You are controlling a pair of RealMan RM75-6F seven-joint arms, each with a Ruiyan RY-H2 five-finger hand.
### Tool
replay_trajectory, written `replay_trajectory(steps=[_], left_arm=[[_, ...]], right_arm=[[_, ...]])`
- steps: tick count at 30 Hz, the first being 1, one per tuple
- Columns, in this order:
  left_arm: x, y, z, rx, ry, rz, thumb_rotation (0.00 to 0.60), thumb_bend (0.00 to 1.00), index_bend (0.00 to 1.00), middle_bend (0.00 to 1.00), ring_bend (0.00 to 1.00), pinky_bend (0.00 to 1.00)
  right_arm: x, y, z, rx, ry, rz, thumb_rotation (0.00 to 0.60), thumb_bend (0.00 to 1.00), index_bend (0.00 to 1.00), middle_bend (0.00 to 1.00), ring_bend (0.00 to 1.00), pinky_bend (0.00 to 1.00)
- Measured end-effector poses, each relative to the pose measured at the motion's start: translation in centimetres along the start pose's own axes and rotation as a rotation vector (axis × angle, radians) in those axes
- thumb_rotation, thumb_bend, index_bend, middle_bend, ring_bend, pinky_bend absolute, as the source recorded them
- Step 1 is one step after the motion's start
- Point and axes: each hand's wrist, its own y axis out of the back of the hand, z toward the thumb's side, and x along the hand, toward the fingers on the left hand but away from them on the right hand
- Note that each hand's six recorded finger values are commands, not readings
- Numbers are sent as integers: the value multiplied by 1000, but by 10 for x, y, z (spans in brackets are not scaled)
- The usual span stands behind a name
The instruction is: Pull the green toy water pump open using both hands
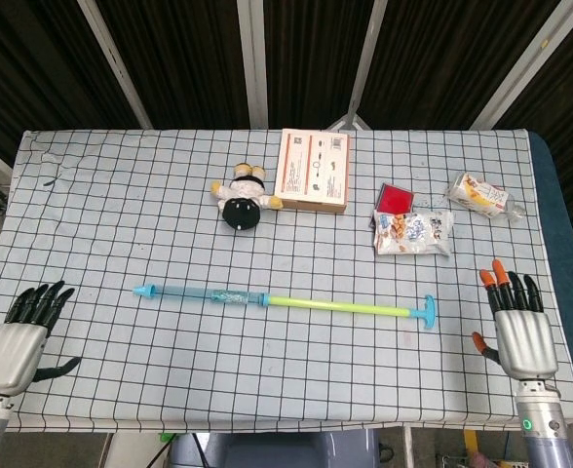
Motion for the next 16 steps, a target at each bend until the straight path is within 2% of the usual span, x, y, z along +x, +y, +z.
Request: replay_trajectory(steps=[8,12,16], left_arm=[[-25,13,-21,-9,39,55,600,208,23,0,0,0],[-33,20,-30,11,48,91,600,208,22,0,0,0],[-32,25,-37,12,53,132,600,208,22,0,0,0]], right_arm=[[28,13,-36,-49,-12,-77,600,270,0,0,0,0],[40,12,-53,-66,-31,-68,600,270,0,0,0,0],[42,9,-56,-60,-28,-53,600,270,0,0,0,0]])
